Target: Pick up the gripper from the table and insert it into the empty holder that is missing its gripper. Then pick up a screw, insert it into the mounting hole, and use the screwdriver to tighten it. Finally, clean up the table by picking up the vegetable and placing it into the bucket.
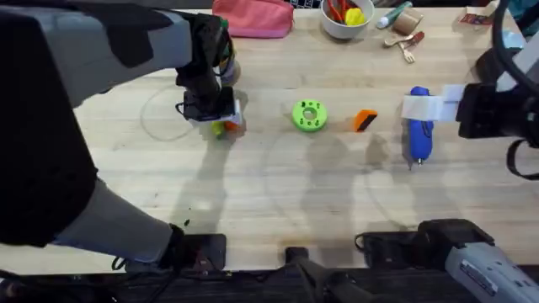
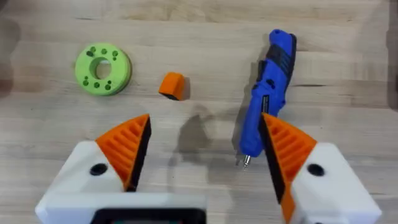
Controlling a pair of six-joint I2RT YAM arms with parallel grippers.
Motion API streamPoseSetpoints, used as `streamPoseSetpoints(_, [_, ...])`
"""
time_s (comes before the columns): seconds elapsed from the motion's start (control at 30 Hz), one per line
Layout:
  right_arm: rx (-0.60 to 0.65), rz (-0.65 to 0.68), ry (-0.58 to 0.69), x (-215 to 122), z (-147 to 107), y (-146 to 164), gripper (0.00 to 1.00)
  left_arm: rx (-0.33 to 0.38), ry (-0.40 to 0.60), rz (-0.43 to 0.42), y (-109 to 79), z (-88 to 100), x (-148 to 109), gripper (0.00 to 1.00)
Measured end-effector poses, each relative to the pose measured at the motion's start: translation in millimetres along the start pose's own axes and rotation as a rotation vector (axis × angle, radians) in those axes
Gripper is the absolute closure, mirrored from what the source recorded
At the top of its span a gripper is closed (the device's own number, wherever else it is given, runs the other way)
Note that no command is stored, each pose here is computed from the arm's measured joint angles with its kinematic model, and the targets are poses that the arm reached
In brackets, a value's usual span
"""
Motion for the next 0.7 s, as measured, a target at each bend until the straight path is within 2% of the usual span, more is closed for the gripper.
streamPoseSetpoints(0.23, [0.000,0.000,0.000,0.0,0.0,0.0,0.010,0.000,-0.001,0.000,0.0,0.1,0.0,0.981])
streamPoseSetpoints(0.7, [0.000,0.000,0.000,0.0,0.0,0.0,0.008,0.000,-0.004,-0.002,-0.3,0.6,0.0,0.985])
Point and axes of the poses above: each hand's point on the last joint's axis, 136 mm out from that joint toward the fingers, its own x axis out along the fingers, its own y axis along the line the jaws close on, z = x × y, the point moved 6 cm from there along -x, back along the fingers, and after that the axes turned 9 degrees about -x, right-handed, at the moved point
